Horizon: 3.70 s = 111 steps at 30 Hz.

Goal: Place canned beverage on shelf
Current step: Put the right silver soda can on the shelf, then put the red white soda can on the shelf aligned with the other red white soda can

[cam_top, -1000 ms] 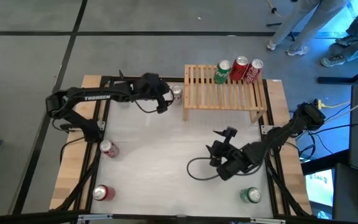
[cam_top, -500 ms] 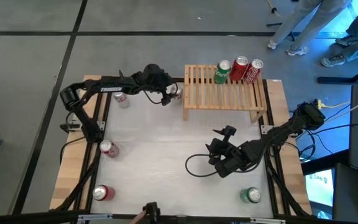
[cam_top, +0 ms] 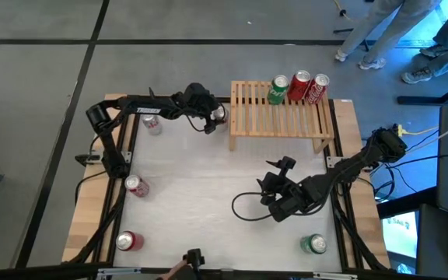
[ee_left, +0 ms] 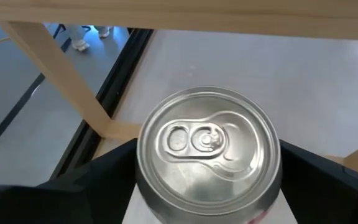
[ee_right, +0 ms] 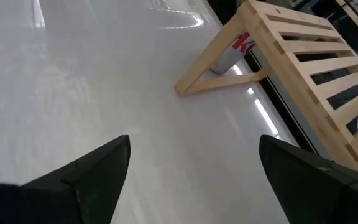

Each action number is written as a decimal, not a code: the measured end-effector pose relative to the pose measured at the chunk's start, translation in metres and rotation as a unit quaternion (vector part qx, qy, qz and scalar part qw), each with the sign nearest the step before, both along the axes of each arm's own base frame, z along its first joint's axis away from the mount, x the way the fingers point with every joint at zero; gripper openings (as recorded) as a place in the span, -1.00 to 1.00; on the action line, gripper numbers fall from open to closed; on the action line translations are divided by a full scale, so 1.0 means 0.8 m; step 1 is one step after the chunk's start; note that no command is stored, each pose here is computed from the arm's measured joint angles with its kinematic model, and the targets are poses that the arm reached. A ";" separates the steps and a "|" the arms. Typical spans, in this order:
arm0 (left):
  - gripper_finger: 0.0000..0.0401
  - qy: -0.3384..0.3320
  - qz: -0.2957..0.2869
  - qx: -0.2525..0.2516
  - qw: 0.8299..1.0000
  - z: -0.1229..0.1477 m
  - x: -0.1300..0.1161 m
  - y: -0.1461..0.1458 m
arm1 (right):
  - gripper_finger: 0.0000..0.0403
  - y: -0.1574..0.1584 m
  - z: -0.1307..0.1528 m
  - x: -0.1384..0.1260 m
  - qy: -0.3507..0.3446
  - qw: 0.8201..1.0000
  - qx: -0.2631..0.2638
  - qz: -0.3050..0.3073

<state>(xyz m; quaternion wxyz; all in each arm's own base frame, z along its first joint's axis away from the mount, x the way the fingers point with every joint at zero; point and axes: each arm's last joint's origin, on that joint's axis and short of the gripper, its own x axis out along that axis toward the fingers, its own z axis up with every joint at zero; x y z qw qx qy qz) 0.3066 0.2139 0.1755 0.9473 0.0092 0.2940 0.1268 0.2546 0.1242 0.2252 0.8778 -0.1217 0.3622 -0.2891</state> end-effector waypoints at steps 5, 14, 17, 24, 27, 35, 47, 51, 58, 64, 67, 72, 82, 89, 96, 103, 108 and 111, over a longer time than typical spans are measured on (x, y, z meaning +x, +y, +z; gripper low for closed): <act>0.44 -0.002 -0.001 0.000 1.000 0.002 0.000 0.000 | 0.74 0.000 0.000 0.000 0.000 1.000 0.000 0.000; 0.37 0.034 0.030 0.004 0.999 0.016 -0.009 -0.011 | 0.74 0.001 0.000 0.000 0.004 1.000 0.009 0.004; 0.37 0.051 0.052 0.019 0.997 0.038 -0.019 -0.023 | 0.74 0.001 -0.001 0.000 0.006 1.000 0.012 0.005; 0.37 -0.005 0.074 0.055 0.996 0.117 -0.048 -0.056 | 0.74 0.001 0.000 0.001 0.003 1.000 0.014 0.005; 0.39 -0.041 0.072 0.071 0.994 0.150 -0.061 -0.068 | 0.74 0.001 0.000 0.001 0.003 1.000 0.014 0.005; 0.41 -0.087 0.055 0.080 0.991 0.216 -0.053 -0.072 | 0.74 0.001 0.000 0.001 0.003 1.000 0.014 0.005; 0.42 -0.090 0.012 0.049 0.995 0.259 0.024 -0.035 | 0.74 0.001 0.000 0.001 0.003 1.000 0.015 0.005; 0.42 -0.080 0.008 0.045 0.996 0.251 0.055 -0.019 | 0.74 0.001 -0.001 0.001 0.005 1.000 0.018 0.007; 0.42 -0.073 -0.009 0.041 0.996 0.236 0.086 -0.002 | 0.74 0.002 -0.001 0.001 0.007 1.000 0.022 0.008; 0.42 -0.078 -0.017 0.055 0.995 0.229 0.097 0.003 | 0.74 0.002 -0.001 0.001 0.006 1.000 0.026 0.008; 0.42 -0.085 -0.031 0.050 0.995 0.219 0.105 0.007 | 0.74 0.002 -0.001 0.001 0.005 1.000 0.027 0.008; 0.42 -0.085 -0.041 0.045 0.994 0.203 0.116 0.012 | 0.74 0.002 -0.001 0.001 0.005 1.000 0.028 0.008; 0.53 -0.081 -0.042 0.053 0.994 0.195 0.123 0.013 | 0.74 0.002 -0.001 0.001 0.007 0.999 0.031 0.009; 0.63 -0.076 -0.036 0.068 0.994 0.195 0.123 0.013 | 0.74 0.002 -0.001 0.001 0.007 0.999 0.031 0.010; 0.79 -0.072 -0.047 0.087 0.992 0.195 0.125 0.011 | 0.74 0.002 -0.001 0.001 0.007 0.999 0.031 0.010; 0.88 -0.086 -0.046 0.101 0.990 0.206 0.127 -0.001 | 0.74 0.003 -0.001 0.001 0.010 0.999 0.035 0.011; 0.88 -0.096 -0.005 0.133 0.986 0.241 0.113 -0.020 | 0.74 0.003 -0.002 0.000 0.022 0.998 0.051 0.017; 0.89 -0.117 -0.001 0.147 0.982 0.273 0.097 -0.037 | 0.74 0.004 -0.003 0.000 0.026 0.998 0.057 0.021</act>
